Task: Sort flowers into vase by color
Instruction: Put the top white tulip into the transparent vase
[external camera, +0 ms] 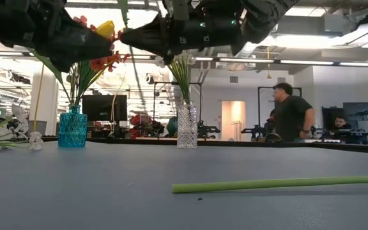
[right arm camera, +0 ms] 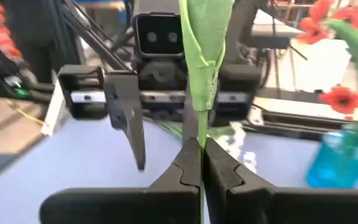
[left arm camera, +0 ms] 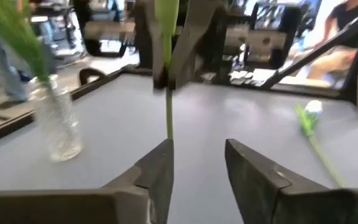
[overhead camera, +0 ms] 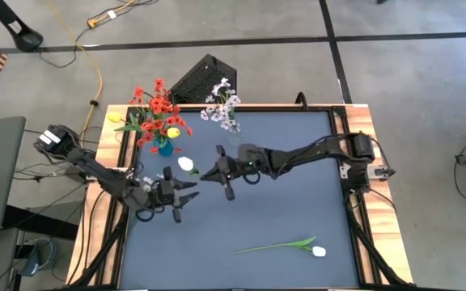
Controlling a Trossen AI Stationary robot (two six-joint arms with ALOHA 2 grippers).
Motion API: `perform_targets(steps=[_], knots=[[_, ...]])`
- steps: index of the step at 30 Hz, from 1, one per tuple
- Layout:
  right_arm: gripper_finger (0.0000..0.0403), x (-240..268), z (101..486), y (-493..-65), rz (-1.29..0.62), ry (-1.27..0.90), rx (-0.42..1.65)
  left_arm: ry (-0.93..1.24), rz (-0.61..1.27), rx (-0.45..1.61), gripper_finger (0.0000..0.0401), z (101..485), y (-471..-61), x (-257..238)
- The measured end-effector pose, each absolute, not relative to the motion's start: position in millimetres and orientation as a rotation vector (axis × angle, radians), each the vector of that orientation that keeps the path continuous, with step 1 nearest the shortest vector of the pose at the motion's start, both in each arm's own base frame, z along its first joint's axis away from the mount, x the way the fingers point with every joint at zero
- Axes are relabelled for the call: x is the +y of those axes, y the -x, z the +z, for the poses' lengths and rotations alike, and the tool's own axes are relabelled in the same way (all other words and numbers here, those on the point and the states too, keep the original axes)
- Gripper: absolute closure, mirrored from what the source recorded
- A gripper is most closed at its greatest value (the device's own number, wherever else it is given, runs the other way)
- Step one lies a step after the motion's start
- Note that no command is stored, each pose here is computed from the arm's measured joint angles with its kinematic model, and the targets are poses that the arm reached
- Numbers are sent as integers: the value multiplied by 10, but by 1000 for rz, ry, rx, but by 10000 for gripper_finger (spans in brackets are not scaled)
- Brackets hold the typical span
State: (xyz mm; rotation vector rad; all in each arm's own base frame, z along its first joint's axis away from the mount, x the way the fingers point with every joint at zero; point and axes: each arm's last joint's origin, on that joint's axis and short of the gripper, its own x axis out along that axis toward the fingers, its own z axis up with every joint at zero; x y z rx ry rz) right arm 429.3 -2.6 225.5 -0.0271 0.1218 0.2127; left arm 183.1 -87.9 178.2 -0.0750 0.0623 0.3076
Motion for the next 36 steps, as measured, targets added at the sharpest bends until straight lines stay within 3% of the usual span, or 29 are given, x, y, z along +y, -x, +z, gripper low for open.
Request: perform_targets(steps=[6, 15, 27, 36], knots=[[379, -321, 2331, -3766, 41, 49, 54, 113, 296, 134, 244, 1779, -1700, -879], [379, -717, 2378, -2818, -324, 25, -305, 106, 315, 158, 244, 1759, -1686, -852], [379, -1344, 2310, -2886, -444, -7, -444, 140, 323, 155, 244, 1754, -1694, -842], [379, -1421, 2268, -2928, -432, -27, -451, 148, 311, 160, 244, 1750, -1694, -845]])
